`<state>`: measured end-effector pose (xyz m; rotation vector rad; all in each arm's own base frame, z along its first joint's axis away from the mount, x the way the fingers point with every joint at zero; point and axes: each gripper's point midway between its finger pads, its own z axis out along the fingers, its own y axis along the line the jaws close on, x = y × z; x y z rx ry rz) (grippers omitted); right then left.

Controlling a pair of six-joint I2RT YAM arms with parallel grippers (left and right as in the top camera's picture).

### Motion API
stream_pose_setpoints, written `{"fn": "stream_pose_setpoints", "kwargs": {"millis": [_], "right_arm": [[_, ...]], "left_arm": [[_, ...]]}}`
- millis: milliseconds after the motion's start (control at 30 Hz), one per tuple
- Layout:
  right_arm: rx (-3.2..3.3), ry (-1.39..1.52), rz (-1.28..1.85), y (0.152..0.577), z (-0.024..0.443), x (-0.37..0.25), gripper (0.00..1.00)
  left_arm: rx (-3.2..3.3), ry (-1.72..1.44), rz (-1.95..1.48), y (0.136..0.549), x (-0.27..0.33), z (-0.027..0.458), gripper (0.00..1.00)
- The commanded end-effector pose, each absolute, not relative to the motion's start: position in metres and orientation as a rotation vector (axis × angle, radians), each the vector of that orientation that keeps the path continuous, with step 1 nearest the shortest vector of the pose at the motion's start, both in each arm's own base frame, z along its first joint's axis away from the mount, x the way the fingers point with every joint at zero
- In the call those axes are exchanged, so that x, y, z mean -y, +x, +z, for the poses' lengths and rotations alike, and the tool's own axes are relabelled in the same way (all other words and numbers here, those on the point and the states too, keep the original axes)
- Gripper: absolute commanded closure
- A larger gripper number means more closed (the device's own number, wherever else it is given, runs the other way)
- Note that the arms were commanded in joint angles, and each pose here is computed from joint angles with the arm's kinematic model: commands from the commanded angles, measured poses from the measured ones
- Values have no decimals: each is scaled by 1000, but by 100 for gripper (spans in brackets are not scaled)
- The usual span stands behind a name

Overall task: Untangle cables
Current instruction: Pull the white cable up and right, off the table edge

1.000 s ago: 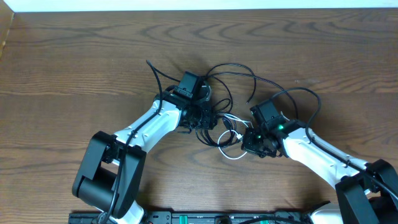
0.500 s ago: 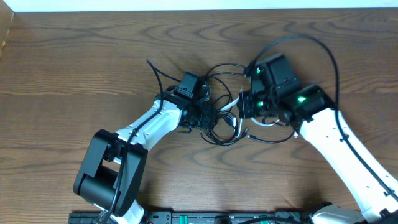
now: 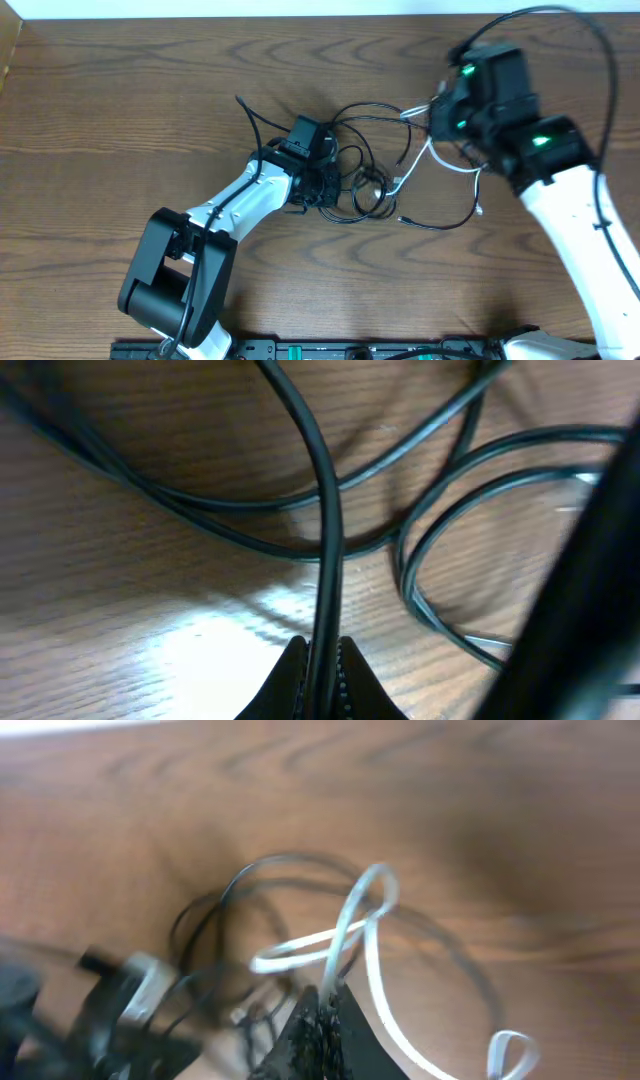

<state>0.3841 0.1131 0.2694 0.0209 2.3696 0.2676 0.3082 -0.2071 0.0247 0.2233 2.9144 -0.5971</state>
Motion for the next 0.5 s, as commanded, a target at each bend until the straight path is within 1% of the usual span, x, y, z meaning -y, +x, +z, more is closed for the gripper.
{"fn": "stream_pose_setpoints", "kwargs": {"millis": [0,100,233,333,467], "right_arm": [[-2228,155,142,390,320,-56,99],[-2194,292,59,391,327,-10,99],[-2195,456,-31,388,319,49,99],[-2199,549,-104,384,311,90,99],[-2212,635,-158,379,299,128,99]], "left_arm": [[-2893,54,-506,323,183,31,92],[-2841,-41,-512,334,168,49,93],[-2746,-94,-536,343,151,84,92],[-2658,-49,-627,342,155,118,93],[-2557,44,-767,333,169,157,93]]}}
